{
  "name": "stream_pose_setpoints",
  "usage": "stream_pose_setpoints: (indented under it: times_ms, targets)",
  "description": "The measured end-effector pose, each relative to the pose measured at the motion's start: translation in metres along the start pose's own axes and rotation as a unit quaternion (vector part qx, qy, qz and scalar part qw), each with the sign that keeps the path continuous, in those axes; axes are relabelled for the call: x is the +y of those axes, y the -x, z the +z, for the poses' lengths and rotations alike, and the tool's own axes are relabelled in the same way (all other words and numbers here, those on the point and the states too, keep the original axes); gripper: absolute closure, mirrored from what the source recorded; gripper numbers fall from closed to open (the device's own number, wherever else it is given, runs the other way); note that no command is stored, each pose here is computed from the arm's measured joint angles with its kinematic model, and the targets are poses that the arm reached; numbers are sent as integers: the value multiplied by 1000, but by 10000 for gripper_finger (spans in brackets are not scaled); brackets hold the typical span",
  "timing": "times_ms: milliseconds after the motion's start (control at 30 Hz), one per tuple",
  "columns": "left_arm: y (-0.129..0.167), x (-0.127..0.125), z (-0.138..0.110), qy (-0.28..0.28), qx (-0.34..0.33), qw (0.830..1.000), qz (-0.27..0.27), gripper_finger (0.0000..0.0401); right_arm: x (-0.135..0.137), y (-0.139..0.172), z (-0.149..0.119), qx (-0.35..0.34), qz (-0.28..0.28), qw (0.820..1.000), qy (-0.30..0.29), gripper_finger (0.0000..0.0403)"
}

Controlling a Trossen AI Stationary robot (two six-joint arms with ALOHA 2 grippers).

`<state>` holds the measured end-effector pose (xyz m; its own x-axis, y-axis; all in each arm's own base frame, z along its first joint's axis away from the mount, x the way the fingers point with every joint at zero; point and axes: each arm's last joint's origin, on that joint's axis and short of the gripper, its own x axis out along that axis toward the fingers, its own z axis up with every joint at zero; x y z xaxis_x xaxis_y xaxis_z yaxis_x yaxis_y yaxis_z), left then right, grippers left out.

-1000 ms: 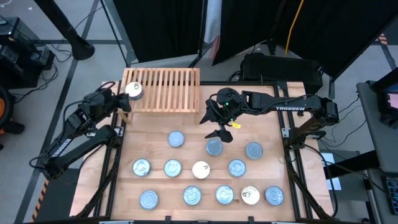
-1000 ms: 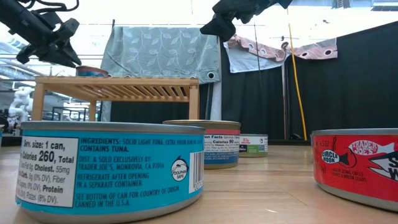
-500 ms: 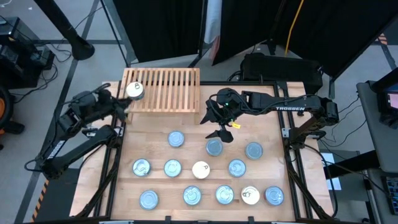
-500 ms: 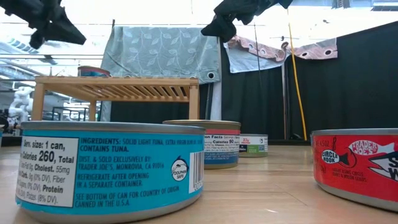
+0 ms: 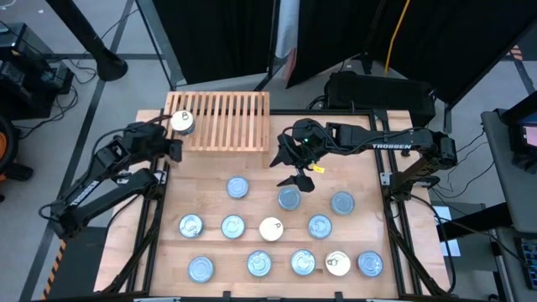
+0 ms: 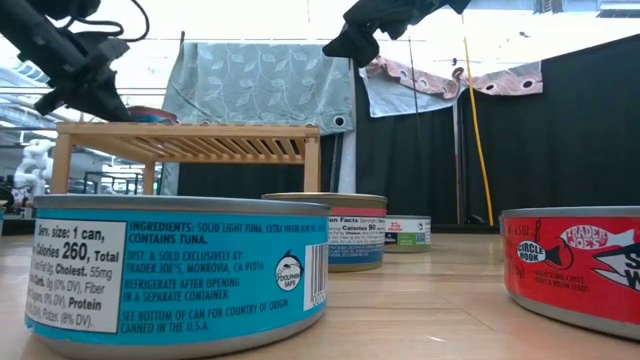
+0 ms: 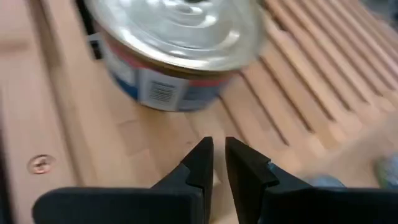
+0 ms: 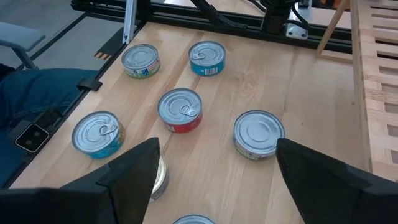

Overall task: Stack canned seafood by type on shelf
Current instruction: Stack the left blue can on top of the other blue can

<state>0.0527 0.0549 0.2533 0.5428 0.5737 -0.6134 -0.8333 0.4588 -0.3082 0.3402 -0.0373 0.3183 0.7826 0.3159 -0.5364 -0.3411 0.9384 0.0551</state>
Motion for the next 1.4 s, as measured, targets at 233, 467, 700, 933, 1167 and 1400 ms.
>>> stream_pose_setpoints:
  times_ms: [233, 467, 700, 933, 1167, 1400]
  targets:
    - [-7, -1, 8, 3, -21, 999, 30, 352, -2, 1, -1, 1, -4, 1000, 7, 89]
    - [-11, -1, 13, 3, -41, 997, 68, 352, -8, 4, -3, 5, -11, 1000, -1, 89]
    - [-13, -2, 18, 4, -64, 995, 80, 352, -8, 4, -4, 8, -10, 1000, -7, 89]
    - [9, -9, 28, -12, -52, 998, 33, 352, -5, 3, -5, 15, -4, 999, -37, 89]
    - [68, -26, 52, -85, -58, 990, -93, 352, 17, -5, -11, 68, 31, 995, -66, 89]
    - [115, -45, 81, -171, -138, 951, -218, 352, 40, -14, -8, 92, -4, 992, -81, 89]
